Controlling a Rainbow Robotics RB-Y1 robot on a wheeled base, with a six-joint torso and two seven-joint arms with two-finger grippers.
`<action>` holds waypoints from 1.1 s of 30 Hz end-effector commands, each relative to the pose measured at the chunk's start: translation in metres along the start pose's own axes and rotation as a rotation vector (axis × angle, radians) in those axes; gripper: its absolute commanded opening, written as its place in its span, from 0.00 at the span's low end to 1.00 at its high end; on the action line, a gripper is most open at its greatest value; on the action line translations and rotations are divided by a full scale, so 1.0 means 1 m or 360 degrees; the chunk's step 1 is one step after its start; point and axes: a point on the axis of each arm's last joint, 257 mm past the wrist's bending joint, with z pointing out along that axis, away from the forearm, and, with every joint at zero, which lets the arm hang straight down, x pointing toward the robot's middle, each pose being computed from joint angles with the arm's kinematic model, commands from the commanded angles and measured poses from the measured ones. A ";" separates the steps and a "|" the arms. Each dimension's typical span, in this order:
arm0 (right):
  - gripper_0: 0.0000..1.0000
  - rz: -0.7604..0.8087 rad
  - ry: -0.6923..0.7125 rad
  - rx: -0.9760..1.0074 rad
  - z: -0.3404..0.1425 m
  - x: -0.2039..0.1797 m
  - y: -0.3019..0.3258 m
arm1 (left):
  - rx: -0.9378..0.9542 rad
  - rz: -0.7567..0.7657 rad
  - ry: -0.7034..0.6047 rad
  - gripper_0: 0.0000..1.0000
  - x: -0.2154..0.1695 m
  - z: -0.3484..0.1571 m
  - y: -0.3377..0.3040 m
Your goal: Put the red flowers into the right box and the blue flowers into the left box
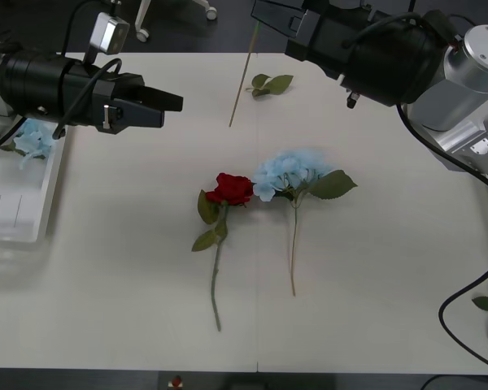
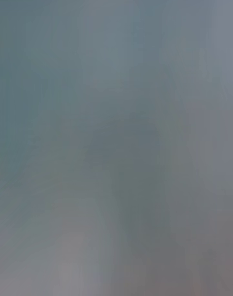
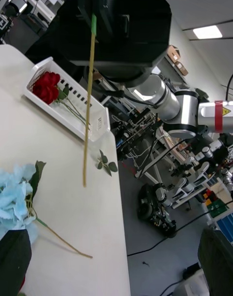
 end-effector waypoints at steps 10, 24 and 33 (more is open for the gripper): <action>0.00 0.0013 0.0017 -0.0072 0.014 -0.009 0.022 | 0.0023 0.0096 -0.0091 1.00 -0.024 0.049 0.004; 0.00 0.0011 0.0007 -0.0058 0.014 -0.011 0.019 | 0.0005 0.0110 -0.0122 1.00 -0.032 0.099 0.009; 0.00 0.0009 0.0004 -0.0053 0.014 -0.011 0.019 | 0.0004 0.0086 -0.0144 0.00 -0.034 0.119 0.010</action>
